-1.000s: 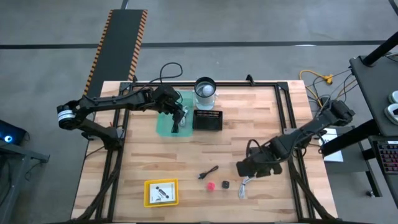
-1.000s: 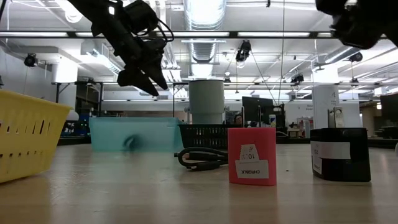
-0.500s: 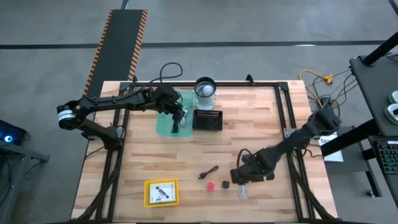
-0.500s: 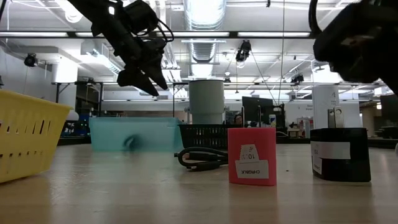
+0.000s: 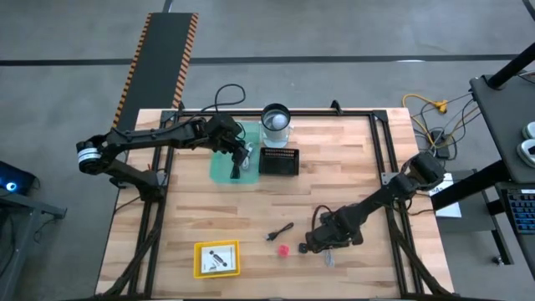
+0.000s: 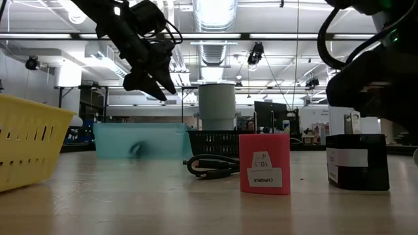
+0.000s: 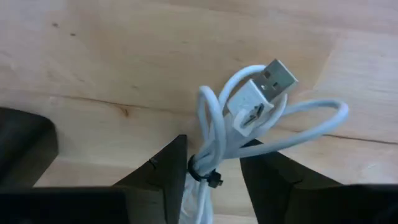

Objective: Pick and place items into bin
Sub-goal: Put the white charger cable into the green bin

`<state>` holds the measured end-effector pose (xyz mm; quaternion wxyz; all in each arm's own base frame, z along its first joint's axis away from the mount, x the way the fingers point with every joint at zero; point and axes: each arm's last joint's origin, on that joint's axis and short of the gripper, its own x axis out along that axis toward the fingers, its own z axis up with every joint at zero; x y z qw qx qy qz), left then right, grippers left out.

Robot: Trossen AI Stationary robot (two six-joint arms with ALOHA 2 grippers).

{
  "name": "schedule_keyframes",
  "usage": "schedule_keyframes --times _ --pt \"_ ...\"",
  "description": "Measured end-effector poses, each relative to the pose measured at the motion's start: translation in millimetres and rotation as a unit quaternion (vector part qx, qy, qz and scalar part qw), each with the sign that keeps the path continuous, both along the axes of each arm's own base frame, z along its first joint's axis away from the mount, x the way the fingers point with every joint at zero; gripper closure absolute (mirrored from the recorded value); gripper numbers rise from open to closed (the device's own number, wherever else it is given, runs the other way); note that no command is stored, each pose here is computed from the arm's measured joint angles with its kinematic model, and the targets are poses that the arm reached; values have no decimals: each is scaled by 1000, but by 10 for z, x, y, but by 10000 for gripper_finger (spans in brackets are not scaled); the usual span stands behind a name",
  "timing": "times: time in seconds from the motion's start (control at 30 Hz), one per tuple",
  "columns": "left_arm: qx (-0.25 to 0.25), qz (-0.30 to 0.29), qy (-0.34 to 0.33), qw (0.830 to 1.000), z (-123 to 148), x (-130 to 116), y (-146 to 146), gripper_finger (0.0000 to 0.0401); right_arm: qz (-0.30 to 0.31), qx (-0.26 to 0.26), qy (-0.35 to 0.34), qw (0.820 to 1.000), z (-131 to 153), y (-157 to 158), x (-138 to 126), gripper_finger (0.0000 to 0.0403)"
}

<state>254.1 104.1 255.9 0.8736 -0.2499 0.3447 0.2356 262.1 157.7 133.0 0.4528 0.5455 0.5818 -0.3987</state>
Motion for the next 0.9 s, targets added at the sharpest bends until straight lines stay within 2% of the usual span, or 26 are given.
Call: schedule_keyframes --times 0.1,0.27,0.37,0.47,0.6,0.67,0.73,0.8,0.9 --pt "0 0 0 1000 0 0 0 195 10 1 -4 1000 0 0 5 298" --pt "0 0 0 1000 0 0 0 195 24 1 -13 1000 25 -2 1 373" --pt "-7 -14 -4 1000 1 4 -8 195 33 -11 -30 999 56 -12 5 377" --pt "-17 -65 -23 997 23 28 -29 195 23 -33 -59 997 143 -40 7 377" --pt "-31 -120 -79 989 84 88 -44 195 8 -102 -139 985 377 -120 -6 377" --pt "-31 -140 -111 983 118 120 -45 195 -10 -151 -196 969 553 -186 -24 377" --pt "-35 -167 -147 974 158 152 -52 196 -34 -214 -260 941 739 -260 -51 377" --pt "-42 -205 -186 960 202 190 -62 199 -46 -289 -331 897 949 -329 -90 377" --pt "-60 -276 -246 927 280 244 -92 204 -36 -395 -420 816 1273 -396 -118 377"
